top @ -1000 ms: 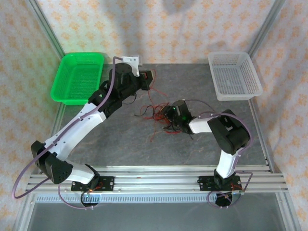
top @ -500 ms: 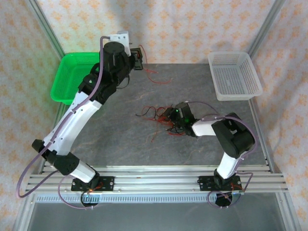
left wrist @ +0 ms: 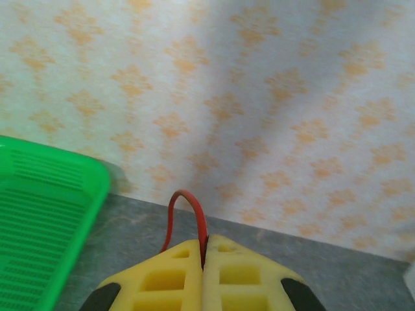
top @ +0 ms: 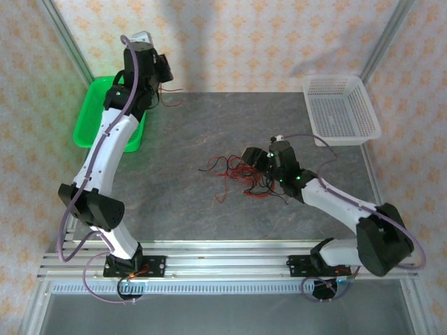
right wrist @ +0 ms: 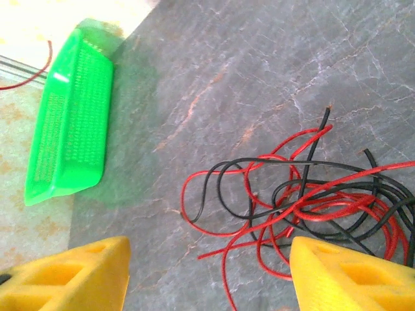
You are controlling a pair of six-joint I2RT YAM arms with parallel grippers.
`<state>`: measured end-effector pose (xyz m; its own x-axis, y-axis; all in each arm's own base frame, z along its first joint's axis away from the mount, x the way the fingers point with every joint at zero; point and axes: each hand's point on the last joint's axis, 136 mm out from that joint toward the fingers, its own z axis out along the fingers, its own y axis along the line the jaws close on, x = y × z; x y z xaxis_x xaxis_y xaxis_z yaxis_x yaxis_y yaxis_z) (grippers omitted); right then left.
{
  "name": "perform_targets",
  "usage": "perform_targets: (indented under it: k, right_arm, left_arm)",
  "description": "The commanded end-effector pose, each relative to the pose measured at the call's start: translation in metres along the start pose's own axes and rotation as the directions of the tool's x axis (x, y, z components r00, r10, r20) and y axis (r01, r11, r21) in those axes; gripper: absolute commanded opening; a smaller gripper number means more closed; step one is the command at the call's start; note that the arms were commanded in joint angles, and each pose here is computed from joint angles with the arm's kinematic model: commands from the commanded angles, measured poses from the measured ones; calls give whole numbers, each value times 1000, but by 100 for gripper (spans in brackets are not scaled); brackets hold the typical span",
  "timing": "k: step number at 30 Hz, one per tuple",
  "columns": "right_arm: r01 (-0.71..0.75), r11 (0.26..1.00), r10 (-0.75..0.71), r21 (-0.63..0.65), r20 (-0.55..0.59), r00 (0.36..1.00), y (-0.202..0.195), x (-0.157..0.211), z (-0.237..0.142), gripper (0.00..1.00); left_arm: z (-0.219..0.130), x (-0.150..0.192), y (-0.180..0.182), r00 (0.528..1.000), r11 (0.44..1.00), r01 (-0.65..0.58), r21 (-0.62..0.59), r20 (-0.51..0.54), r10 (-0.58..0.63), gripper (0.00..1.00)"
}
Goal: Untangle the cables
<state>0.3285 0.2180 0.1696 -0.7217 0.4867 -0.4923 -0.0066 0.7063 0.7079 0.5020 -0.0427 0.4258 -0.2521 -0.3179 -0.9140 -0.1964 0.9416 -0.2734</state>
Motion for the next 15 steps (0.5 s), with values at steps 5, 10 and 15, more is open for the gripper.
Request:
perform_targets:
  k: [5, 10, 15]
  right_arm:
    - [63, 998, -63, 3, -16, 998, 4, 6, -37, 66]
    - [60, 998, -60, 24, -3, 998, -3, 7, -48, 67]
    - [44, 999, -44, 14, -20, 999, -6, 13, -45, 67]
  left_arm:
    - [21, -44, 79, 995, 982, 44, -182, 94, -27, 0]
    - [37, -46, 123, 993, 963, 80, -257, 101, -56, 0]
    - [60, -33, 165, 993, 937, 99, -336, 92, -72, 0]
